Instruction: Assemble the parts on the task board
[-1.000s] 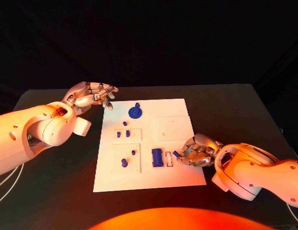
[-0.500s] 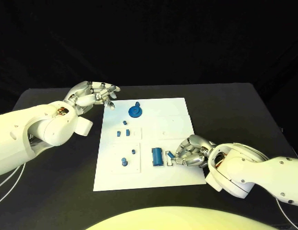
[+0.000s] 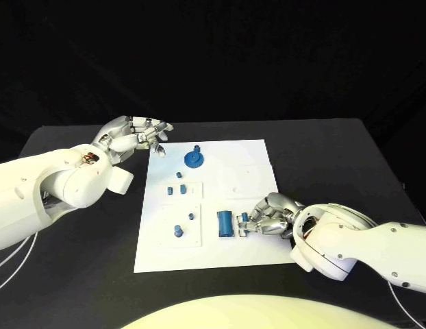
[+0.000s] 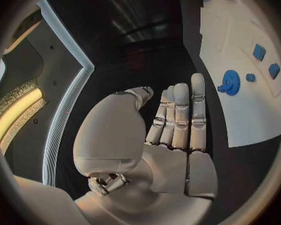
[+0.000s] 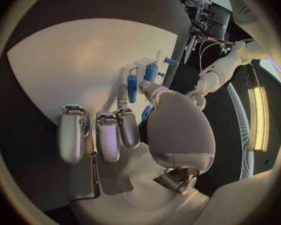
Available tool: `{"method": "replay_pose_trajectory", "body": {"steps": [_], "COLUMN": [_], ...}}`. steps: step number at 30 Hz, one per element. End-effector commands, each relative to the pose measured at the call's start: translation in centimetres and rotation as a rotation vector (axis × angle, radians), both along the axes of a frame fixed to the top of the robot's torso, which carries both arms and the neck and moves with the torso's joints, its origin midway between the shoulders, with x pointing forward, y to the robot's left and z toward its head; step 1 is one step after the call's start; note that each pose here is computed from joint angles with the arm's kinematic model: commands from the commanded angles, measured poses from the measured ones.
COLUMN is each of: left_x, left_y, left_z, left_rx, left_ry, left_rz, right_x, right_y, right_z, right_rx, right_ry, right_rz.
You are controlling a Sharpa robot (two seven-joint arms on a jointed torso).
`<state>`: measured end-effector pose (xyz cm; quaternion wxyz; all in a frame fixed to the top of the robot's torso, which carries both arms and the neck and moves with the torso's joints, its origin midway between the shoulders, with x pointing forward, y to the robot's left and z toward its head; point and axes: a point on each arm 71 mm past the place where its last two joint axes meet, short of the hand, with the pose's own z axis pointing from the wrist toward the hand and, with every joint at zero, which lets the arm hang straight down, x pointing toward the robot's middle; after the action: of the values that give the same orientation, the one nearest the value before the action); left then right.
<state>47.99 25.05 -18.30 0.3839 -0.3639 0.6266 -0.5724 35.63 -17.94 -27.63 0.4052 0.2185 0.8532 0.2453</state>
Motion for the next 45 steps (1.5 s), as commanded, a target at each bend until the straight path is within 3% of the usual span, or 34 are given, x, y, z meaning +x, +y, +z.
{"method": "replay_pose_trajectory", "body": {"steps": [1,45], "left_x": [-0.05,0.08], "left_y": [-0.19,0.08], "left_z": [0.01,-0.13], "left_rx": [-0.012,-0.003], "left_ry": [0.009,0.018], "left_rz": [-0.019,-0.018], "right_x": [-0.14,-0.51], "right_y": [0.31,0.42], "right_z": [-0.13,0.14], "right_rx": [-0.003,0.009], "right_ry": [0.015,0.009], "right_rz": [0.027,0.057]}}
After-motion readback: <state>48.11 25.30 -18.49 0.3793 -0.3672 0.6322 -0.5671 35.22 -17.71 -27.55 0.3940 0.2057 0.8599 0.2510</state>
